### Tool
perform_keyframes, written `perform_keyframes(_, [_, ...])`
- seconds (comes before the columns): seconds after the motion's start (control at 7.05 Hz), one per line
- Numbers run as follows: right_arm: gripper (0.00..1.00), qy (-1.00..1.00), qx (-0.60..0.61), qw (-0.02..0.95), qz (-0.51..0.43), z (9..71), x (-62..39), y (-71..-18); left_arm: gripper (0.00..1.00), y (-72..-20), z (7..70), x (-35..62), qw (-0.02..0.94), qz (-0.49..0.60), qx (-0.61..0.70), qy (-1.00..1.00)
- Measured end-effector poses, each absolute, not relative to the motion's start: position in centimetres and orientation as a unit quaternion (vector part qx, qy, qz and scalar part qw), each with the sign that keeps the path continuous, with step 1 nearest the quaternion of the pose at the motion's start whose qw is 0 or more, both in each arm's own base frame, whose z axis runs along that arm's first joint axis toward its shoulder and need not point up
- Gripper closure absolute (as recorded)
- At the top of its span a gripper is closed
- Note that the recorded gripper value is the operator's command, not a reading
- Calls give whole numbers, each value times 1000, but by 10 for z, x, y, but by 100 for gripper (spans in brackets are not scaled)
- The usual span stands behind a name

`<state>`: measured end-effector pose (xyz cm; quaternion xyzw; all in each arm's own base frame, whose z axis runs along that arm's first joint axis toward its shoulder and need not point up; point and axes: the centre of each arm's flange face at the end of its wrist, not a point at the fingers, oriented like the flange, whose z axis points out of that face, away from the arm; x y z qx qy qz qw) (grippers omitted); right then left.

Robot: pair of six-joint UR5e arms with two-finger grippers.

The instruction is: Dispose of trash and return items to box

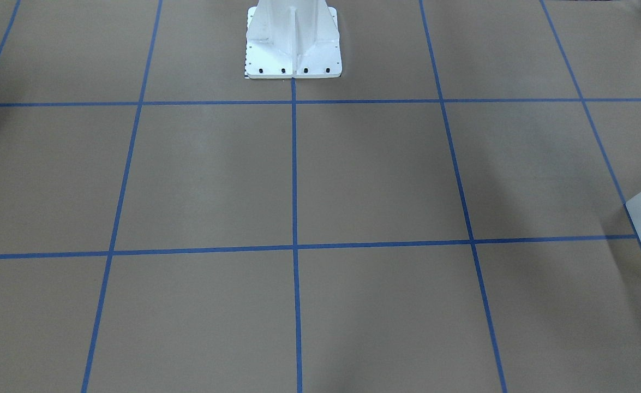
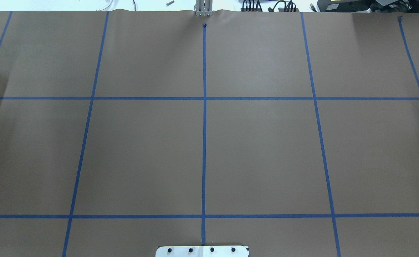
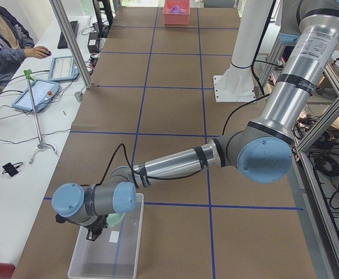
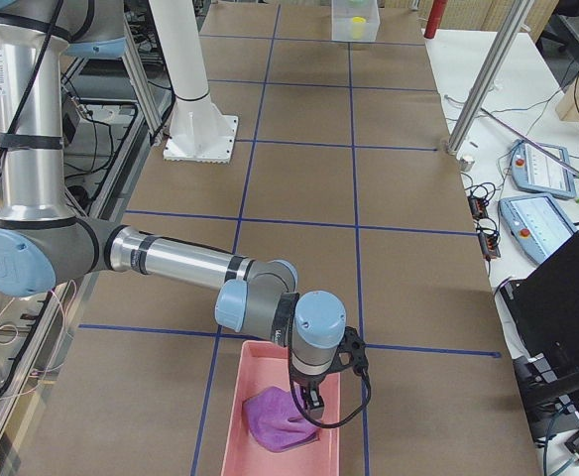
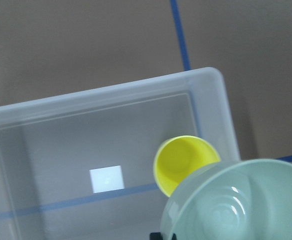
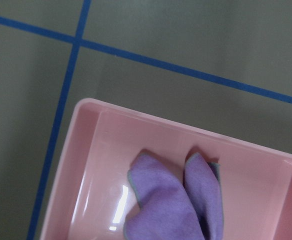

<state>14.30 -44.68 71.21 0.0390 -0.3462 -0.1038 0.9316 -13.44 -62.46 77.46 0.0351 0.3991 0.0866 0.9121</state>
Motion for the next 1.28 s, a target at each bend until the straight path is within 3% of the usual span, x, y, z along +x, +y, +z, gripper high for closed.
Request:
perform_keyframes(0.28, [0,-360,38,930,-64,656,120,-461,100,-604,828,-136,917,72,28,393])
perform_keyframes(0.71, [0,-381,13,924,-30,566,76,-462,100,-591,854,-128,920,22,11,391])
perform_keyframes(1.14, [0,-389,5,921,-16,540,55,-460,100,-602,851,-115,921,-40,3,389])
perform_keyframes(1.28, [0,-389,3,921,-15,540,54,-460,71,-604,849,-114,919,-68,0,388])
